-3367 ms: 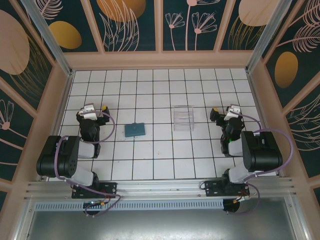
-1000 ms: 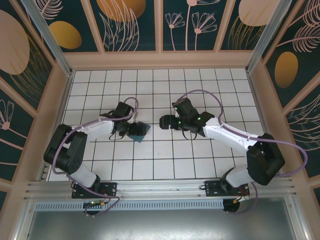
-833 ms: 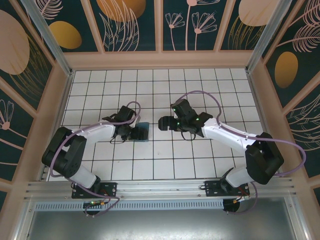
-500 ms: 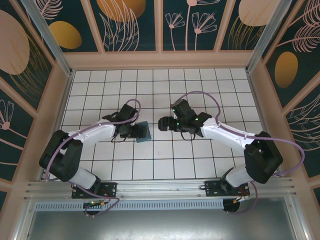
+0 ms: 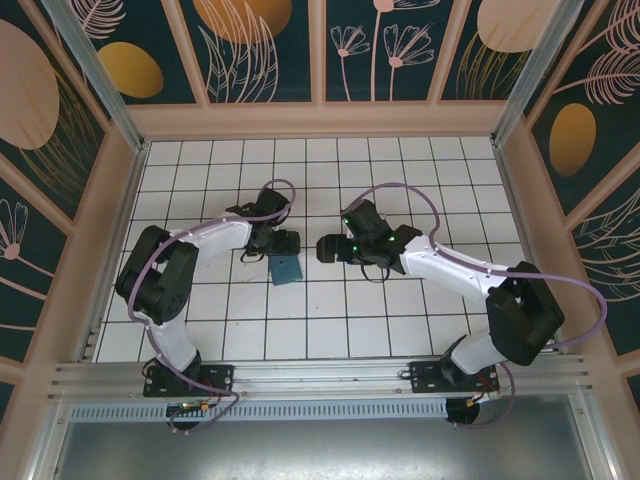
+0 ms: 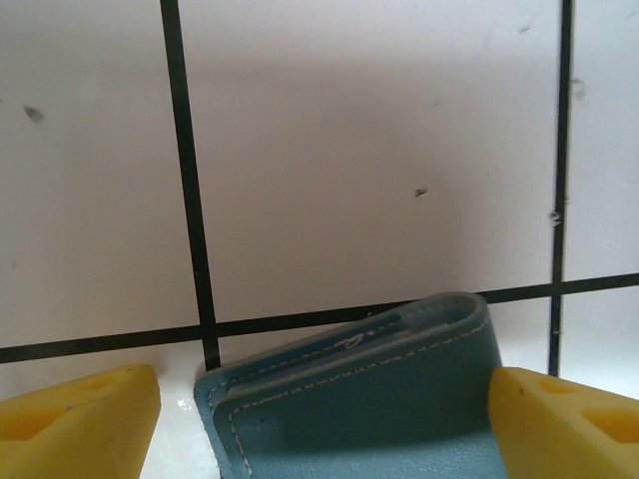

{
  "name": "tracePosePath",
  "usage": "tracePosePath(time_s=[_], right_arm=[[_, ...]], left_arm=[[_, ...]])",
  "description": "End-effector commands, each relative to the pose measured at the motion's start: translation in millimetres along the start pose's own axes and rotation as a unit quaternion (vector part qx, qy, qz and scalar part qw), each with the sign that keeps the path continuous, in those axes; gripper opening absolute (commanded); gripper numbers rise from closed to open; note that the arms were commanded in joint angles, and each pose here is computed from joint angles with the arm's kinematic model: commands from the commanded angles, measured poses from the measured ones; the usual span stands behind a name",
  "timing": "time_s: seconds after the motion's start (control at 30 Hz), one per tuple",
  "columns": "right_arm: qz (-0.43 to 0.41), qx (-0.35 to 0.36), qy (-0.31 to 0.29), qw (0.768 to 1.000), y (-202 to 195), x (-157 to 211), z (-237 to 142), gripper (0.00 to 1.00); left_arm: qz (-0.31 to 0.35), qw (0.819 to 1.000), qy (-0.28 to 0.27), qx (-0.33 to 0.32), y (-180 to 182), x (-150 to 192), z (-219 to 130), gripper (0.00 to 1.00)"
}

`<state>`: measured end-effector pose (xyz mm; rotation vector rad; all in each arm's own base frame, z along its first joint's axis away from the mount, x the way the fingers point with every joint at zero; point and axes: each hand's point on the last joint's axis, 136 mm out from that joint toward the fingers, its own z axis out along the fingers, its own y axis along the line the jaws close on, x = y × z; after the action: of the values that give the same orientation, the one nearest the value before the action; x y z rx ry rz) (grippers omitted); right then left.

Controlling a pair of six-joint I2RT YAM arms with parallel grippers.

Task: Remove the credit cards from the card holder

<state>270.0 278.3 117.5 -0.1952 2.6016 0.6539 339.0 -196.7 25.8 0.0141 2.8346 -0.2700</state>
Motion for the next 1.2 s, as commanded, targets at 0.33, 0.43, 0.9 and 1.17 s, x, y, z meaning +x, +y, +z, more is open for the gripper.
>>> tracePosePath(time_s=[0.33,0.43,0.9,1.17], right_arm=[[0.009,0.014,-0.005,1.0,0,2,-10,0.85],[0.008,0.014,-0.003,1.0,0,4,-9,0.85],[-0.005,0.013,0.018,1.0,-2,17,-3,0.84],[-0.003,0.004,0.012,1.0,0,17,-10,0.84]], left_arm=[[-0.002,0.999,0.043,0.029,-18,39,-1,0.69],[-0.014,0.998,0.043,0.044,-25,49,-5,0.68],[-0.061,0.993,0.043,0.091,-61,98,-11,0.61],[-0.06,0.995,0.01,0.08,-63,86,-28,0.67]])
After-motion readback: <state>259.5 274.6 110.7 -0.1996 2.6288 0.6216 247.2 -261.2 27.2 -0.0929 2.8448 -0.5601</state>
